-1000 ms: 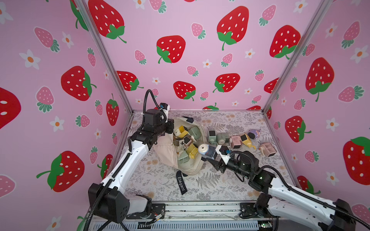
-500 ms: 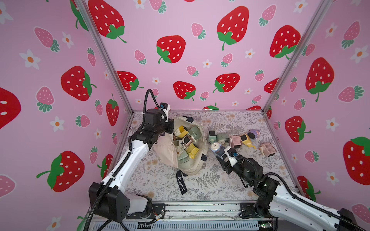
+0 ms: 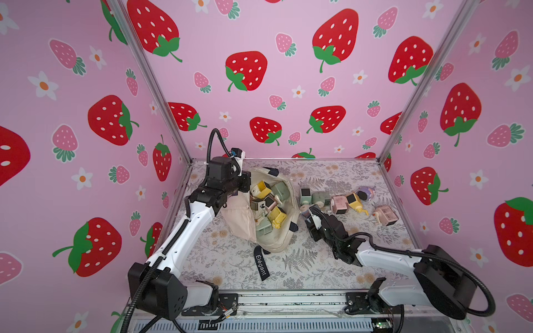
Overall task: Take out the pencil sharpeners from the tote bags
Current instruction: Place the pencil sharpener at the center of the board.
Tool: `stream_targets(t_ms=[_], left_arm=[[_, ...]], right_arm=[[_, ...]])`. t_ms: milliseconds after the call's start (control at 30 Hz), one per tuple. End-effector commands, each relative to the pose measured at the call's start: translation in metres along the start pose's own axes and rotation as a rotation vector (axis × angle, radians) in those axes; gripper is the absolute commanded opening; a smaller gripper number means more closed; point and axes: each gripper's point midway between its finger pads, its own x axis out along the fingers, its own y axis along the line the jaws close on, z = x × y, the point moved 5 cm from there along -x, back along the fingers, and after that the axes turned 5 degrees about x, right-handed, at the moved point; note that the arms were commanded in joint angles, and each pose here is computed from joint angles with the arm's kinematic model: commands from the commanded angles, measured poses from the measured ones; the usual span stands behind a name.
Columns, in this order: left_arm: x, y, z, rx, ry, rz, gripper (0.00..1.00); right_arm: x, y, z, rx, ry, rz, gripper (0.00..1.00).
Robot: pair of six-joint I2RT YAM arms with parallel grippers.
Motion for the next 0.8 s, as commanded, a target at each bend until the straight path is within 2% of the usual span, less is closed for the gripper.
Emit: stream_targets(t_ms=[0,367,767], left_arm=[[-0.007,-0.007,0.027,0.023,-0.082,-0.036,0.00],[-0.008,-0.007,0.027,0.025,-0.085,-0.036,0.00],[-0.007,-0.006,0.027,0.027,-0.081,-0.026,0.00]], right_arm=[[0.018,-0.003,0.033,0.134,-0.122,0.041,0.56],[0.071,0.006,0.029,0.237,-0.076,0.167,0.56],[0.084,0.001,0.008,0.269,-0.021,0.155,0.68]])
